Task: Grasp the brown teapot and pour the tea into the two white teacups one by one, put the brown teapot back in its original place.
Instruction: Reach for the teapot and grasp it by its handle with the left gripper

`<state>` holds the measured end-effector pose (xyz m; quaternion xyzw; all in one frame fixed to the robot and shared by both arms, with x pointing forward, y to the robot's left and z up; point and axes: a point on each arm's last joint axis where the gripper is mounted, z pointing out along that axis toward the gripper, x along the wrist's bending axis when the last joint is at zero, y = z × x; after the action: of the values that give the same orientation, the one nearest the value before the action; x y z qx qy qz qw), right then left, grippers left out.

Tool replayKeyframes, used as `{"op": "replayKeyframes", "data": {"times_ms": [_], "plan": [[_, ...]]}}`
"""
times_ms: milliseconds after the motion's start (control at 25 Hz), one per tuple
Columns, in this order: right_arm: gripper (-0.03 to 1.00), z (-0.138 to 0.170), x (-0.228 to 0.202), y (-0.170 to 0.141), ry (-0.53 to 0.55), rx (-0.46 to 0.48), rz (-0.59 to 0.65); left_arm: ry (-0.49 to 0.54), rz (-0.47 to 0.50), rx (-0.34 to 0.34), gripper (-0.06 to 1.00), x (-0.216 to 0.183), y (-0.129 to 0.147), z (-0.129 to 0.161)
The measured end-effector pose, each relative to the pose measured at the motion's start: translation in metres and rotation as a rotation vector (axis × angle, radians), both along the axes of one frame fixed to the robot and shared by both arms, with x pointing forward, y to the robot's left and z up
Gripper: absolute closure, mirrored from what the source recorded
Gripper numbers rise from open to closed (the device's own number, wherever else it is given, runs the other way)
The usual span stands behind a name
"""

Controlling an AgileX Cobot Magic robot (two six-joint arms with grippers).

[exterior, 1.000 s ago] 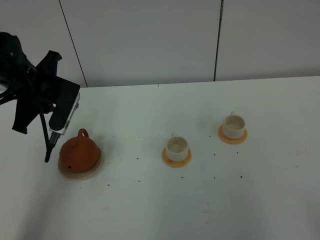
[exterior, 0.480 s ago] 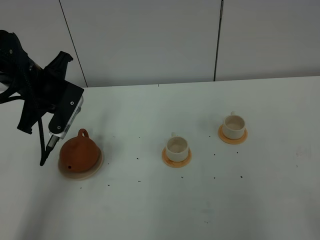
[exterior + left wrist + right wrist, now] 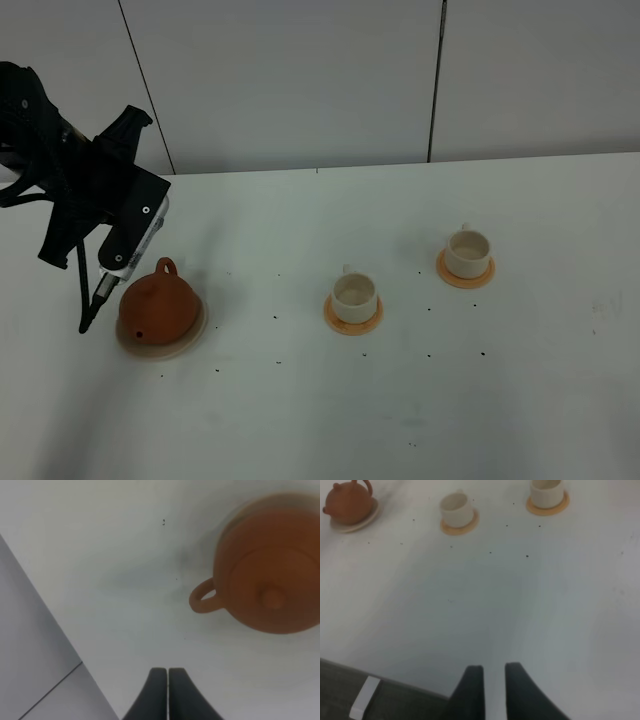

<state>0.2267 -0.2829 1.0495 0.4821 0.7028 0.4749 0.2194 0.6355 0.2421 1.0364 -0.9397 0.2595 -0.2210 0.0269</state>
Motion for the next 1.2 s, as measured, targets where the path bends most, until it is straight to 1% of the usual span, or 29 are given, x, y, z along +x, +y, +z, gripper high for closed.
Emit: {"op": "replayKeyframes", "data": {"times_ms": [40,120,240,320,360,520,720,920,1000,1080,1200], "plan": [[0.86,0.000,0.000,0.000,0.000,0.000,0.000,0.002,-0.003,0.002,0.89,0.001,0.000,-0.002],[0.86,0.000,0.000,0.000,0.000,0.000,0.000,0.013,-0.006,-0.029,0.89,0.002,-0.003,-0.005],[0.86,0.000,0.000,0.000,0.000,0.000,0.000,0.045,0.027,-0.139,0.89,0.011,-0.003,-0.015],[0.85,0.000,0.000,0.000,0.000,0.000,0.000,0.064,0.044,-0.187,0.89,0.016,-0.003,-0.021],[0.85,0.000,0.000,0.000,0.000,0.000,0.000,0.073,0.049,-0.197,0.89,0.017,-0.003,-0.025],[0.85,0.000,0.000,0.000,0.000,0.001,0.000,0.075,0.051,-0.208,0.89,0.019,-0.004,-0.028],[0.84,0.000,0.000,0.000,0.000,0.001,0.000,0.016,0.057,-0.213,0.89,0.023,-0.004,-0.025],[0.83,0.000,0.000,0.000,0.000,0.001,0.000,-0.039,0.076,-0.252,0.89,0.028,-0.006,-0.022],[0.83,0.000,0.000,0.000,0.000,0.000,0.001,-0.060,0.078,-0.251,0.89,0.030,-0.006,-0.021],[0.82,0.000,0.000,0.000,0.000,0.000,0.001,-0.080,0.068,-0.220,0.89,0.031,-0.004,-0.021],[0.82,0.000,0.000,0.000,0.000,0.000,0.001,-0.103,0.030,-0.133,0.89,0.034,0.002,-0.014]]}}
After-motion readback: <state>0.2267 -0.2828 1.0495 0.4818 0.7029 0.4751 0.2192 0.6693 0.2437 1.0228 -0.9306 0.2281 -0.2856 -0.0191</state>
